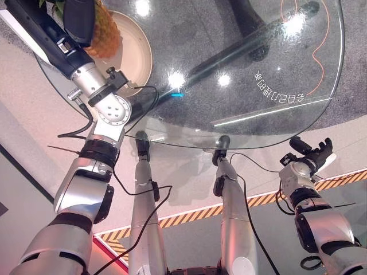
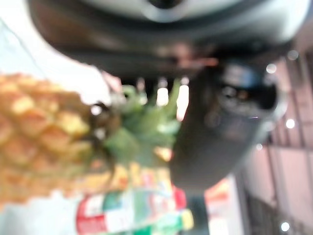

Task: Pick up the fruit to the plate

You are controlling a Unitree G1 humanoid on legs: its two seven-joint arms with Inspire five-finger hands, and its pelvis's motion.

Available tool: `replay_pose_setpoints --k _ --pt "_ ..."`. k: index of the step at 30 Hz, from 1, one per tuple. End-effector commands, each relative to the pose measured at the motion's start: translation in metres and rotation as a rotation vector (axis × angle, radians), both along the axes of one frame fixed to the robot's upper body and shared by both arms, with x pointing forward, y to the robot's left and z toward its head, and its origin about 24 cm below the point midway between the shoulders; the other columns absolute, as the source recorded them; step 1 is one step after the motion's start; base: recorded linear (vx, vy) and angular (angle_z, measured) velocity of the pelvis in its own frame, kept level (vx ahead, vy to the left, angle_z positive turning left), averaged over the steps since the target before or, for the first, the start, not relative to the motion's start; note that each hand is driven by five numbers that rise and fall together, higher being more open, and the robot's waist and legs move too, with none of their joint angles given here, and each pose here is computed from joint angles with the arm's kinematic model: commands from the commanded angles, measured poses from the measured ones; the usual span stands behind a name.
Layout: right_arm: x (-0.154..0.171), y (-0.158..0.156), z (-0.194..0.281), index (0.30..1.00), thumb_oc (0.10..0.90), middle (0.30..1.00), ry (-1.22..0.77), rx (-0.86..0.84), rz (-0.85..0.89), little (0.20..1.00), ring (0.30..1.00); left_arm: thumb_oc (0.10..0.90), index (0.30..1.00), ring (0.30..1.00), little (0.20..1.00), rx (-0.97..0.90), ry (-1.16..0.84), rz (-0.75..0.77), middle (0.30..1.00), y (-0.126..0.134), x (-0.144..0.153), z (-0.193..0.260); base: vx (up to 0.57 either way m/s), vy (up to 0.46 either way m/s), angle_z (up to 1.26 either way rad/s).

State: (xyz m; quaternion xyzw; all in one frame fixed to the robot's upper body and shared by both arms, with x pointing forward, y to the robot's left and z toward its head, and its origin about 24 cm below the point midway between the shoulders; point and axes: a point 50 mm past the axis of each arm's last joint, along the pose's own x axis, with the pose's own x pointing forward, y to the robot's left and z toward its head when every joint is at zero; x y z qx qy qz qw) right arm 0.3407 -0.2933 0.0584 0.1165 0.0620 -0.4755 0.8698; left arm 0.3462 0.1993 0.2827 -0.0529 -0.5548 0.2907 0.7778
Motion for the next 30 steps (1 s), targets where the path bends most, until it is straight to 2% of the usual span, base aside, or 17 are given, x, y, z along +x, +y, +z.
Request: replay_pose_setpoints --k 1,9,10,11,12,22,30 --pt "-0.014 -0.012 -0.005 0.9 0.8 0.9 -0.02 -0.042 -0.08 0.9 0.9 0.407 0.564 0.564 0.507 0.064 -0.272 -0.036 0.564 0.001 -0.026 0.042 0.0 0.0 0.0" --pt "-0.017 -0.017 -0.006 0.9 0.8 0.9 -0.021 -0.039 -0.091 0.9 0.9 0.418 0.573 0.573 0.518 0.085 -0.257 -0.042 0.573 -0.001 -0.026 0.033 0.0 -0.006 0.02" --pt "-0.017 -0.017 -0.006 0.9 0.8 0.9 -0.021 -0.039 -0.091 0.9 0.9 0.473 0.62 0.62 0.573 0.085 -0.253 -0.043 0.62 -0.001 -0.026 0.033 0.0 -0.01 0.04" --pt "-0.017 -0.016 -0.006 0.9 0.8 0.9 -0.021 -0.038 -0.092 0.9 0.9 0.687 0.804 0.804 0.787 0.085 -0.248 -0.043 0.804 -0.001 -0.026 0.031 0.0 0.0 0.0" --pt "-0.017 -0.016 -0.006 0.9 0.8 0.9 -0.02 -0.038 -0.094 0.9 0.9 0.8 0.9 0.9 0.9 0.084 -0.244 -0.042 0.9 -0.001 -0.026 0.03 0.0 0.0 0.0" --pt "-0.021 -0.019 -0.009 0.9 0.8 0.9 -0.014 -0.041 -0.094 0.9 0.9 0.8 0.9 0.9 0.9 0.075 -0.242 -0.037 0.9 0.003 -0.029 0.019 0.0 -0.001 0.01" --pt "-0.021 -0.019 -0.009 0.9 0.8 0.9 -0.013 -0.038 -0.099 0.9 0.9 0.8 0.9 0.9 0.9 0.131 -0.238 -0.041 0.9 -0.003 -0.03 0.014 0.0 0.0 0.0"
